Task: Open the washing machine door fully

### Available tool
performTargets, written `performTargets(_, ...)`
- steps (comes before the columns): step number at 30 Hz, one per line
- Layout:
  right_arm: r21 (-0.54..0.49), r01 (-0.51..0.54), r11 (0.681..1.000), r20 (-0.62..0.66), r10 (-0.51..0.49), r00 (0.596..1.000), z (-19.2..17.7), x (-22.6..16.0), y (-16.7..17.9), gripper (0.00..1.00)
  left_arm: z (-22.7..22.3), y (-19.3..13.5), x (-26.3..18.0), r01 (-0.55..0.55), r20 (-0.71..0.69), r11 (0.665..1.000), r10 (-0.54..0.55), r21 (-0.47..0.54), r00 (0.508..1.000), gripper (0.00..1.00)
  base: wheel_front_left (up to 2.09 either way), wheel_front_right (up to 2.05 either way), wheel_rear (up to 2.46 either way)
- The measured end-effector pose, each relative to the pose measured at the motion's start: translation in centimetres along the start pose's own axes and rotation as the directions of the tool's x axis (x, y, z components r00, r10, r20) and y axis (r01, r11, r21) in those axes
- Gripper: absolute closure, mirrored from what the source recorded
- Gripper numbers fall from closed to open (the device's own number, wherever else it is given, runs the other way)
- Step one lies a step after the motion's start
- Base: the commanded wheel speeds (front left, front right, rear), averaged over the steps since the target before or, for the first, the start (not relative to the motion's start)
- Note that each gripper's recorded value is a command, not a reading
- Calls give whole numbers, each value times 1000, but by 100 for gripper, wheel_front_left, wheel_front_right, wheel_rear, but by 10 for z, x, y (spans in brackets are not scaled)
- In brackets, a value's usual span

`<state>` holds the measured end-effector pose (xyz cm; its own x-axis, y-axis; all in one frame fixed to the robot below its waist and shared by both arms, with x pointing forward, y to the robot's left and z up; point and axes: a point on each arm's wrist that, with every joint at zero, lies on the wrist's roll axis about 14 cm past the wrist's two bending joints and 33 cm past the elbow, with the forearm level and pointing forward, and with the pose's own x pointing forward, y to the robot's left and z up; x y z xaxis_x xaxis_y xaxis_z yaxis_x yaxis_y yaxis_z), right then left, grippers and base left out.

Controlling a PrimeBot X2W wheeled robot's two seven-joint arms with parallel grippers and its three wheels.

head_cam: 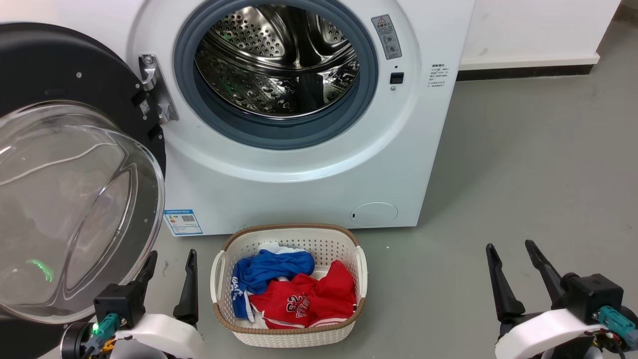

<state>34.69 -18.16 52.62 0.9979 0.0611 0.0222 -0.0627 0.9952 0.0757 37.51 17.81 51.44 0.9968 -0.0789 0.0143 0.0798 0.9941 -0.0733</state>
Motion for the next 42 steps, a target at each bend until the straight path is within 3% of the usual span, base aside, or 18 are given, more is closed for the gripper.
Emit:
performTargets(13, 0, -1, 1000, 2, 1, 1000, 0, 2, 0, 0, 0, 3, 0, -6, 3, 1000, 6, -1, 1000, 0, 0, 0, 0)
performTargets(14, 1, 0, 1000, -8, 0, 1000, -3, 1, 0, 100, -2, 3, -1, -8, -6, 1000, 8, -4, 1000, 100, 0, 0, 0)
performTargets(17, 14, 5, 1000, -55, -4, 998, -18, -5, -1, 100, -19, 0, -7, -15, -55, 1000, 13, -26, 998, 100, 0, 0, 0)
performTargets(26, 195, 24, 980, -65, -12, 998, -24, -5, -2, 100, -27, 4, -8, -59, -107, 979, 39, -194, 993, 100, 0, 0, 0)
performTargets(42, 455, 46, 889, -57, -23, 998, -24, 4, -7, 100, -31, 10, -3, -120, -149, 885, 58, -449, 987, 100, 0, 0, 0)
